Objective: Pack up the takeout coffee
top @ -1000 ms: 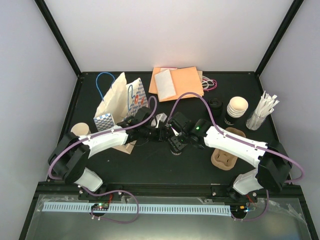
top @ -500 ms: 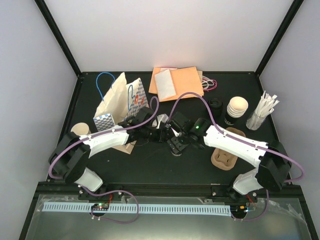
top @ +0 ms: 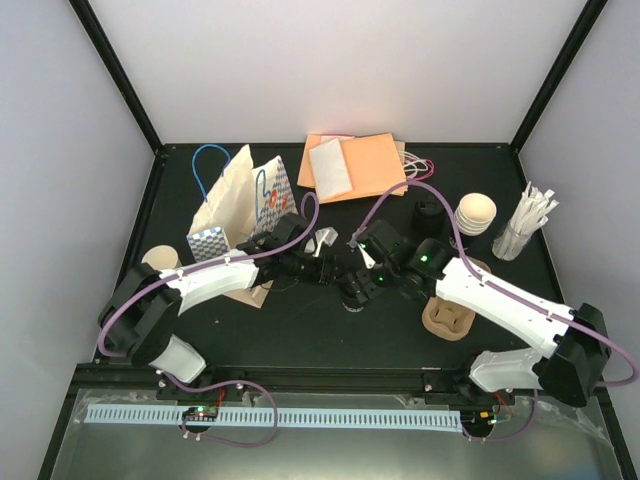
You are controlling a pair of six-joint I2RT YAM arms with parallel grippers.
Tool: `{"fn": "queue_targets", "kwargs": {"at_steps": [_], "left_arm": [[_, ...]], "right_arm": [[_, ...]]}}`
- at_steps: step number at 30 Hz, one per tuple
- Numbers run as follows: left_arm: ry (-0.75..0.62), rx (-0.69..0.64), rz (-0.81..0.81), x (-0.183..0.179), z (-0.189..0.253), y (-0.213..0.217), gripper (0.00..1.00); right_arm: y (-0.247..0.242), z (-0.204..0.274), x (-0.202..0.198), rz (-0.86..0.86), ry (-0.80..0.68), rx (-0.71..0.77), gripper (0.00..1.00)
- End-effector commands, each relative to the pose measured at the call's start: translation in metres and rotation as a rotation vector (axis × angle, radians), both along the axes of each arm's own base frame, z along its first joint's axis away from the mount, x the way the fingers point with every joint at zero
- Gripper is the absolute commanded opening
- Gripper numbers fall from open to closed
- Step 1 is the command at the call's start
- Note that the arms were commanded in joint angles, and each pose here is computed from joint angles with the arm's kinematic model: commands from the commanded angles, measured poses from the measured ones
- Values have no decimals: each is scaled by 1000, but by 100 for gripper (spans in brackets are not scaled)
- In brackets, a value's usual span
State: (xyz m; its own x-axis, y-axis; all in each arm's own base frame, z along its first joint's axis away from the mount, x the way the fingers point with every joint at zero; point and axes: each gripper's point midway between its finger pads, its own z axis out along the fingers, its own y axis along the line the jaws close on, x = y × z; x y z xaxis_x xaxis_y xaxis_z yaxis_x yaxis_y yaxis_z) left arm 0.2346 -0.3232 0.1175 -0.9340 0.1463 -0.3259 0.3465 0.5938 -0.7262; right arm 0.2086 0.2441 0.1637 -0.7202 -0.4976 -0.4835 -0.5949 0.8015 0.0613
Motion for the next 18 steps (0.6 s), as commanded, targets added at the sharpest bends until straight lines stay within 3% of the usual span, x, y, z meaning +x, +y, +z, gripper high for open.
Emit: {"fn": "queue_targets", "kwargs": {"at_steps": [1, 8, 18], "left_arm": [[-12, 13, -2, 0, 4, -4, 52], [-119, 47, -17, -1, 31, -3, 69], [-317, 156, -41, -5, 57, -1, 80]], "right_arm": [[-16, -8, -6, -82, 84, 110, 81], [-35, -10, -8, -185, 151, 315, 63], [-36, -21, -2, -252, 223, 460, 35]]}}
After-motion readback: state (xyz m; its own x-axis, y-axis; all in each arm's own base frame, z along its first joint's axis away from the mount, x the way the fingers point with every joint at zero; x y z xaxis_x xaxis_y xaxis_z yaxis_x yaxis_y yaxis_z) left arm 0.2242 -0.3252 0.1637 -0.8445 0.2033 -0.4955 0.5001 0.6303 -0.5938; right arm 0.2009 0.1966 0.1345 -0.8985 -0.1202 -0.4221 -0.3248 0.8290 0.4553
